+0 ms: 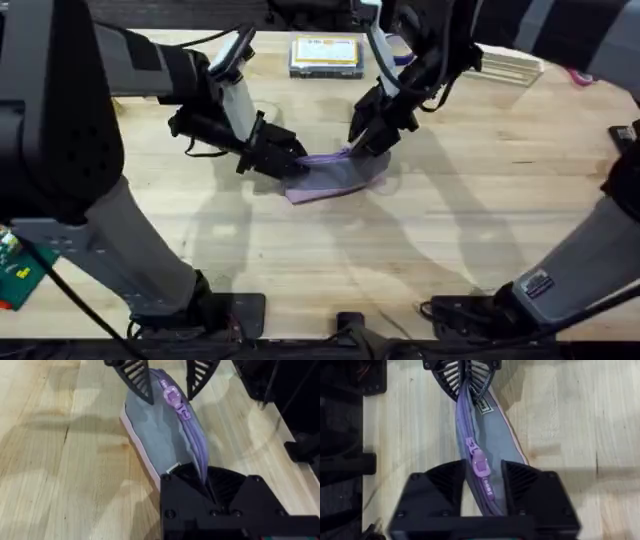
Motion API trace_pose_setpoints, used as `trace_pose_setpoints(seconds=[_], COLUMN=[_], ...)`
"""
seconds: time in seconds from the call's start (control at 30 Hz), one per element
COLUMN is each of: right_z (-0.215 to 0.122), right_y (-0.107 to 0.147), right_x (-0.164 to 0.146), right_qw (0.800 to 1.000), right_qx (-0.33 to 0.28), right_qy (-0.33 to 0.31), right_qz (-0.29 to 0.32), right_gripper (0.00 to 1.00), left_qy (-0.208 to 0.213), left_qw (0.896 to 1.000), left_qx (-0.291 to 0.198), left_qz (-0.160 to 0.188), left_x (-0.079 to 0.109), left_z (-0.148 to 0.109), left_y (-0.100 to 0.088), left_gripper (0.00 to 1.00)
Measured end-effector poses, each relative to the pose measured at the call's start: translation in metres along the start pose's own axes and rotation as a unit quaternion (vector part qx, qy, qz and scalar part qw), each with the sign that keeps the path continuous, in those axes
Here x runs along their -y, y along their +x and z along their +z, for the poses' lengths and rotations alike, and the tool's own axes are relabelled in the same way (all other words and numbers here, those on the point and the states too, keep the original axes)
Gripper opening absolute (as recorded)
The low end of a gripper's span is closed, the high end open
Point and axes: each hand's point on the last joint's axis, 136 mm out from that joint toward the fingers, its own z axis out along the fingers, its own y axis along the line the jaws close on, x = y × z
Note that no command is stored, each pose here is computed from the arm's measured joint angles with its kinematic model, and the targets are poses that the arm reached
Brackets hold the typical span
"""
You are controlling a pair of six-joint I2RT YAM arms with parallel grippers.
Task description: Unzip the bag, pick up the pens from the table one at a time and place them inside, then zip the bag closed.
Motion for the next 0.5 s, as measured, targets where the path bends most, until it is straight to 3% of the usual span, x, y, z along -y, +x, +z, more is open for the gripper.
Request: trace_pose_setpoints(seconds=[0.17, 0.5], right_z=[0.0000, -0.0003], right_y=[0.0001, -0.0007], right_x=[-0.0015, -0.0009], right_qw=[1.000, 1.000], right_qx=[0.000, 0.002], right_qy=[-0.003, -0.002], right_qz=[0.005, 0.017], right_gripper=[0.054, 0.032], left_qy=[0.000, 0.000], left_qw=[1.000, 1.000], left_qx=[0.000, 0.000], left_qz=[0.000, 0.000], left_x=[0.0000, 0.0001], left_z=[0.0000, 0.0001], left_y=[0.0000, 0.0001], left_gripper=[0.042, 0.042])
